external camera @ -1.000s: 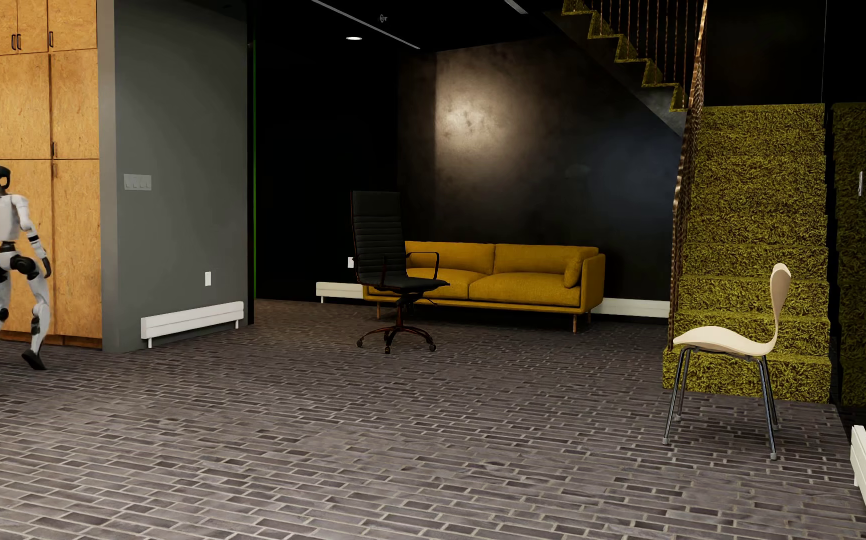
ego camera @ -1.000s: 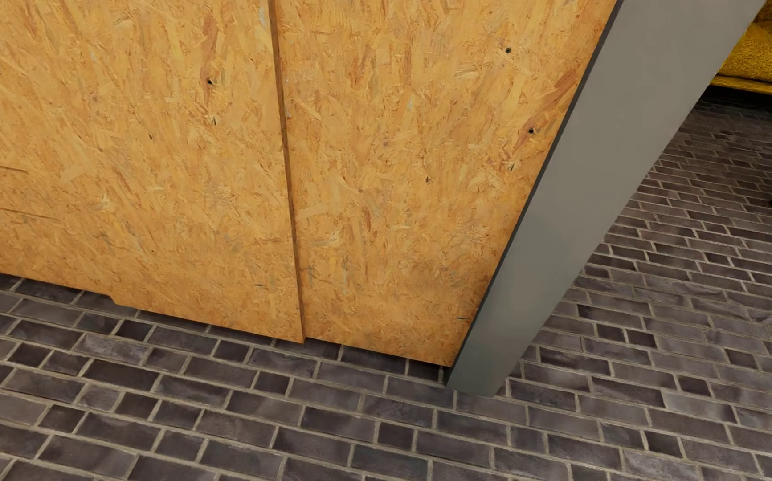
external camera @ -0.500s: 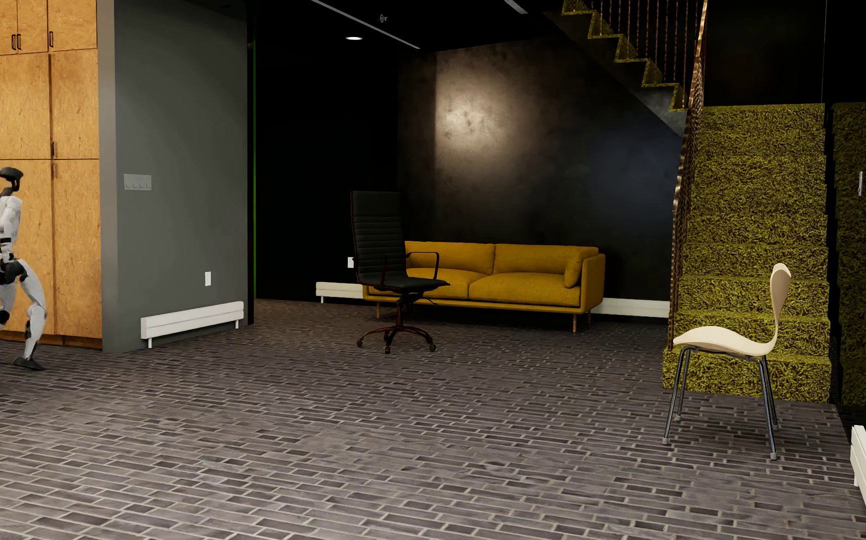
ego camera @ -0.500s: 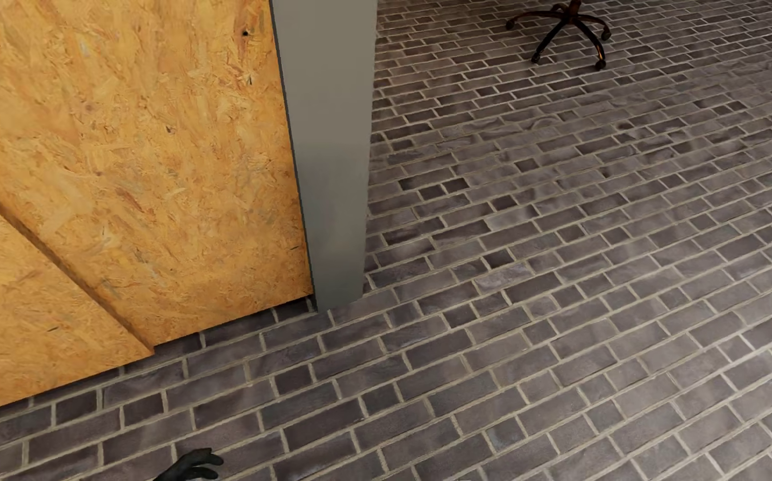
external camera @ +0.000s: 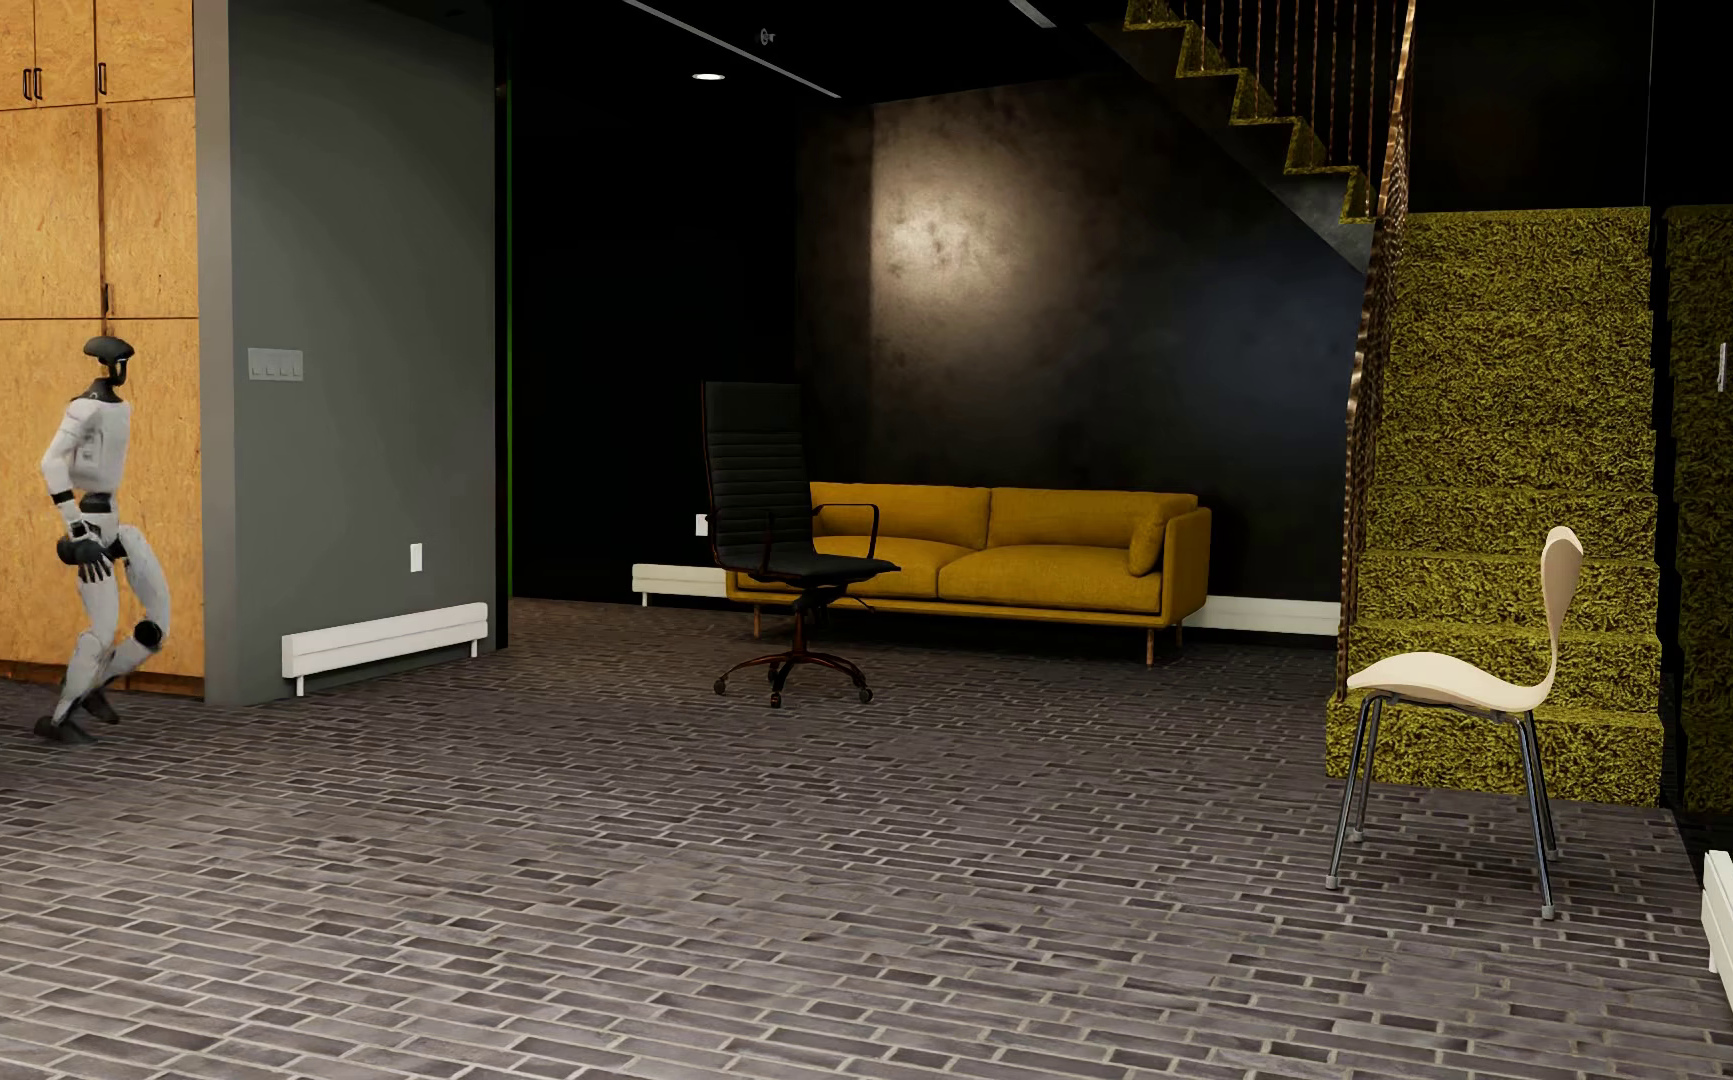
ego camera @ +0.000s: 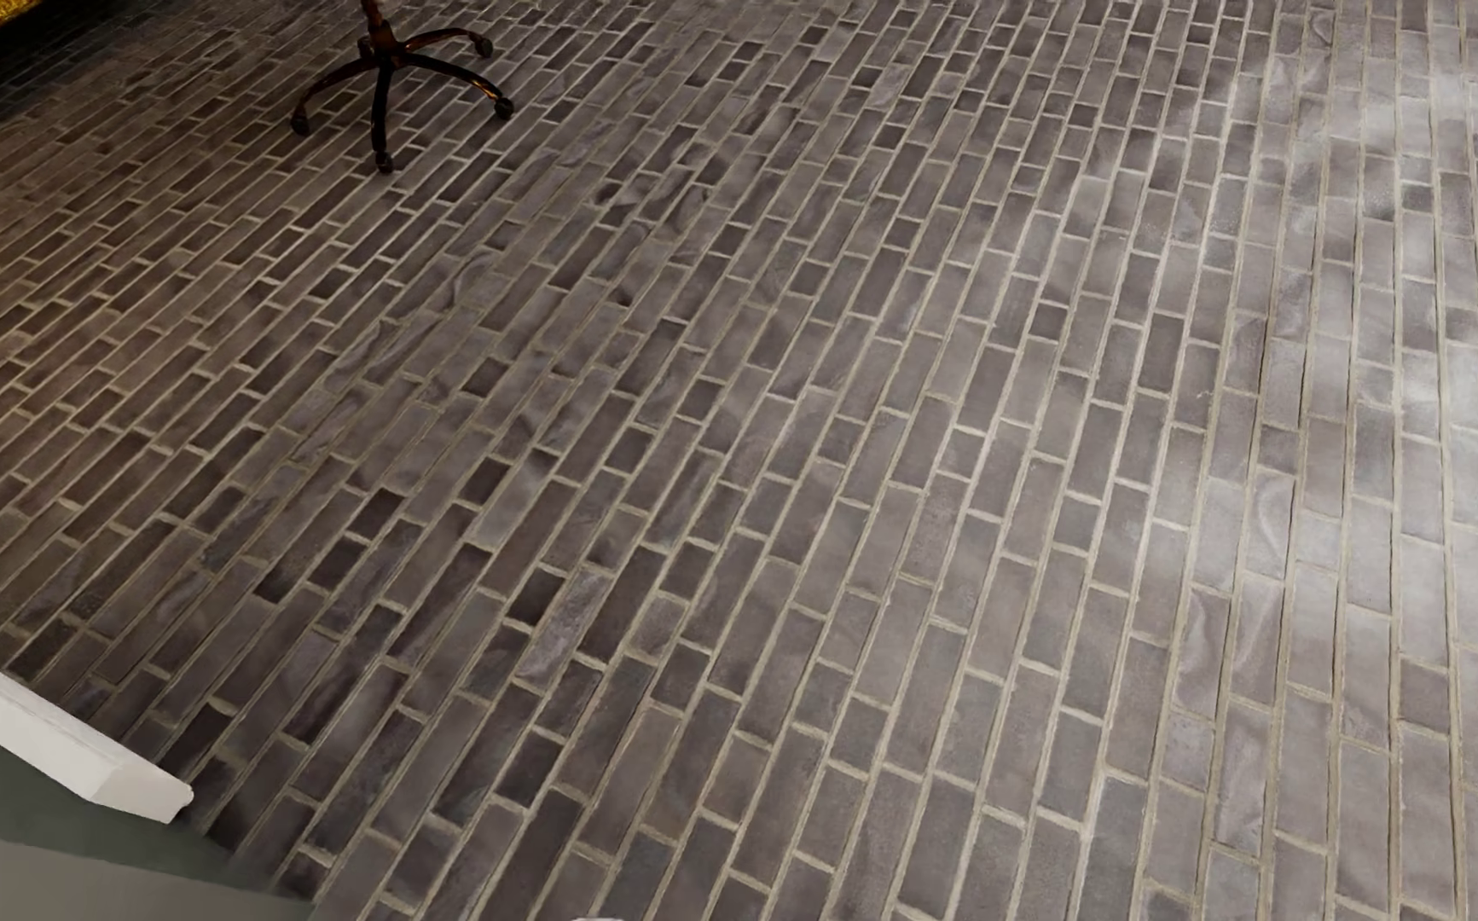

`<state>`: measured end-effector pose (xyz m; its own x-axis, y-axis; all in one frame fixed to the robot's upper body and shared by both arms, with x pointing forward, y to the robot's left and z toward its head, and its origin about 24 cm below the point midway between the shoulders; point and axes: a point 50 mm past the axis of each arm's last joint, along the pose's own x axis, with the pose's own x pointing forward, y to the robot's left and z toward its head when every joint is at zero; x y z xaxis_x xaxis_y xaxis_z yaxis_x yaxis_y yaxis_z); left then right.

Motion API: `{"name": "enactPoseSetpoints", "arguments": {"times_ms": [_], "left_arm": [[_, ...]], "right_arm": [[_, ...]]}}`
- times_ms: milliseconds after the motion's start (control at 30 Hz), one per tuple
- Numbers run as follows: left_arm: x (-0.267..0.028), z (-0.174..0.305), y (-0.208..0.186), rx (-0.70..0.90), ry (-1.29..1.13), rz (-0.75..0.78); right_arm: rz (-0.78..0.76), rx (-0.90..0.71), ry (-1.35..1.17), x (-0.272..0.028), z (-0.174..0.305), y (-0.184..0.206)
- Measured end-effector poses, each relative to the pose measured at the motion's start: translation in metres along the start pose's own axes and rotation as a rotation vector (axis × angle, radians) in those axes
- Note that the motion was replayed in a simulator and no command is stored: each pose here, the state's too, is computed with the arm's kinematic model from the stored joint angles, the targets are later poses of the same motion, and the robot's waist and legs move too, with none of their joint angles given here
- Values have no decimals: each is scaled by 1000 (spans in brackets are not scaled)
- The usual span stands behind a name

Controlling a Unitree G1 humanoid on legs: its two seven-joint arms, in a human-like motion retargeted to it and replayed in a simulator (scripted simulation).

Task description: Walk to the light yellow chair

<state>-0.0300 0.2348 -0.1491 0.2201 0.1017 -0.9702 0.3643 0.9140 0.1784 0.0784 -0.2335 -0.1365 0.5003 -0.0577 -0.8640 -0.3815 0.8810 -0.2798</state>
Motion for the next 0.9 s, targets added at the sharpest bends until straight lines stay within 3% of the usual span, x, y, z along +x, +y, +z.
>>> {"name": "enactPoseSetpoints", "arguments": {"times_ms": [167, 267, 367, 433, 567, 600, 733, 800, 900], "left_arm": [[-11, -43, -6, 61, 152, -36], [-13, -52, 7, 87, 199, -14], [-9, -53, 12, 122, 234, -11], [4, -21, 6, 84, 135, -11], [10, 77, 18, -1, -239, 45], [6, 104, 27, 12, -339, 68], [-28, 202, 85, 23, -689, 233], [-36, 209, 106, -17, -719, 301], [-8, 161, 81, -56, -528, 227]], "right_arm": [[-96, -53, -316, 4, 91, -41], [-59, -128, -346, 7, 105, -35], [69, -155, -164, 15, 58, 7], [133, -200, -70, 9, 26, 25], [229, -108, 188, -25, -57, 67], [295, -183, 232, -36, -74, 77], [380, -228, 357, -73, -118, 90], [388, -231, 428, -84, -135, 91], [395, -235, 483, -87, -144, 94]]}}
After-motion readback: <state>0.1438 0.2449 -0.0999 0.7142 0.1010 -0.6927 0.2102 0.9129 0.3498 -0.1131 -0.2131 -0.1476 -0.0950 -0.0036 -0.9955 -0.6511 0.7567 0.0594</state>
